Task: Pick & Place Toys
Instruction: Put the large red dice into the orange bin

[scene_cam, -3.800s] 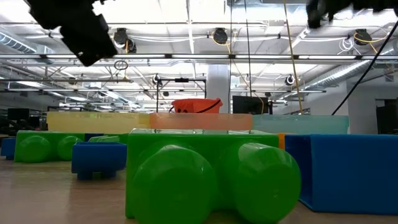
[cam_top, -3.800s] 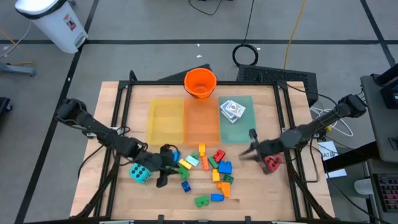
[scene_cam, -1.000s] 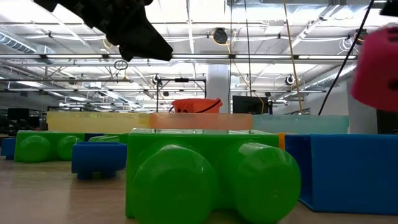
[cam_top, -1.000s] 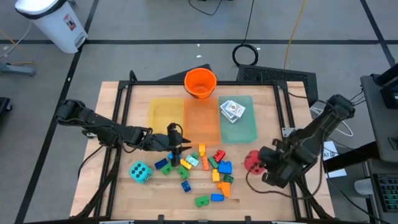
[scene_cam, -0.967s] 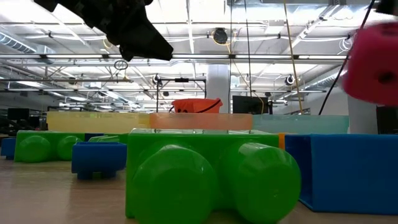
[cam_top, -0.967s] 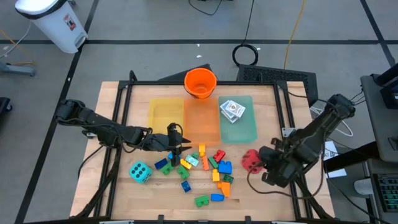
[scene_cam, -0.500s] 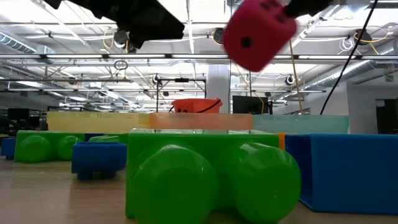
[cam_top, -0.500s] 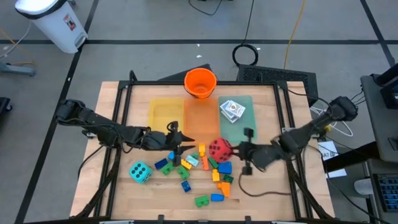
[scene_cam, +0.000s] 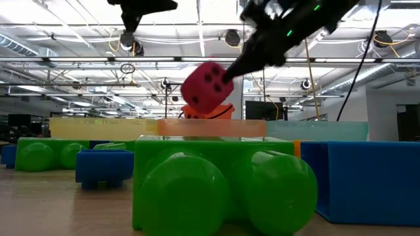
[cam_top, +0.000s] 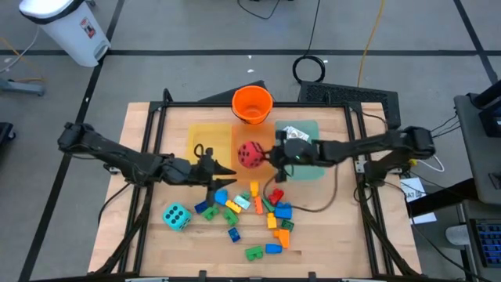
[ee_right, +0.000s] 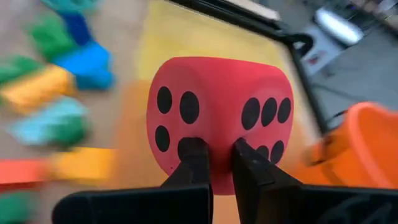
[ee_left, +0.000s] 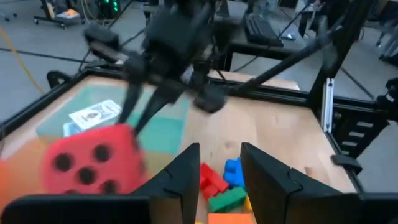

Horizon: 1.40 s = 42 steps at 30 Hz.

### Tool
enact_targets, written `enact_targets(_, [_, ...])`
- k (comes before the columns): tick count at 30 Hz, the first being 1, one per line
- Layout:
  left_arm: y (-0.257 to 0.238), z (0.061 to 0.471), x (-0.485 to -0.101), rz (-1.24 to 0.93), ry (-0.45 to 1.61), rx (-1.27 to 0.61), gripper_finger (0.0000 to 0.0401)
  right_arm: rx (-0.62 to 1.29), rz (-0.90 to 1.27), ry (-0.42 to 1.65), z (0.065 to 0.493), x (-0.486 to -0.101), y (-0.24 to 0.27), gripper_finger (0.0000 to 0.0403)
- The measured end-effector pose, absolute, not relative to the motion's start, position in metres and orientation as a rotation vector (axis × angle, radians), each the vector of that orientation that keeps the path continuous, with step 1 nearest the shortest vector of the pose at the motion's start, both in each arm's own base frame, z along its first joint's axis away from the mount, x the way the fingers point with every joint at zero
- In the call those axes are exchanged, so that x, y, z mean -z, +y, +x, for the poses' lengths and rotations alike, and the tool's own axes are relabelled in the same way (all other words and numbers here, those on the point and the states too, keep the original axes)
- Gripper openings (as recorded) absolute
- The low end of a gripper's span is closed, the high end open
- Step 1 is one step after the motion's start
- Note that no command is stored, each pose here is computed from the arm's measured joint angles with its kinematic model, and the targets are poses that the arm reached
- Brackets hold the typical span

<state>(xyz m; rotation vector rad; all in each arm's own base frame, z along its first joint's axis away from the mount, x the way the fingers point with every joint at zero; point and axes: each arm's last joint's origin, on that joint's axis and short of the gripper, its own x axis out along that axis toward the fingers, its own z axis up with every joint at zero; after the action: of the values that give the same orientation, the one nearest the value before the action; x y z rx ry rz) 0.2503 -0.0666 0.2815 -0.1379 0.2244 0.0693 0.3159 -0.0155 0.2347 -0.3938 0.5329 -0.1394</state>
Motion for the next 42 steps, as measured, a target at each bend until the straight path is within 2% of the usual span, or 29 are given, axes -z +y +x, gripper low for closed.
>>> enact_targets(6, [-0.064, 0.246, -0.282, -0.127, 0.25, -0.085, 0.012, 0.188, -0.556, 0.667, 0.348, -0.207, -0.052, 0.0003])
enact_targets(13, [-0.062, 0.245, -0.273, -0.097, 0.321, -0.134, 0.012, 0.271, -0.736, 0.812, 0.36, -0.189, -0.064, 0.0003])
enact_targets(29, [-0.057, 0.246, -0.272, -0.105, 0.334, -0.168, 0.012, 0.215, -0.784, 0.908, 0.355, -0.181, -0.065, 0.0005])
enact_targets(34, [-0.057, 0.246, -0.272, -0.106, 0.334, -0.168, 0.012, 0.23, -0.786, 0.873, 0.357, -0.184, -0.065, 0.0043])
enact_targets(42, [-0.057, 0.246, -0.272, -0.108, 0.334, -0.168, 0.012, 0.237, -0.802, 0.854, 0.358, -0.186, -0.065, 0.0156])
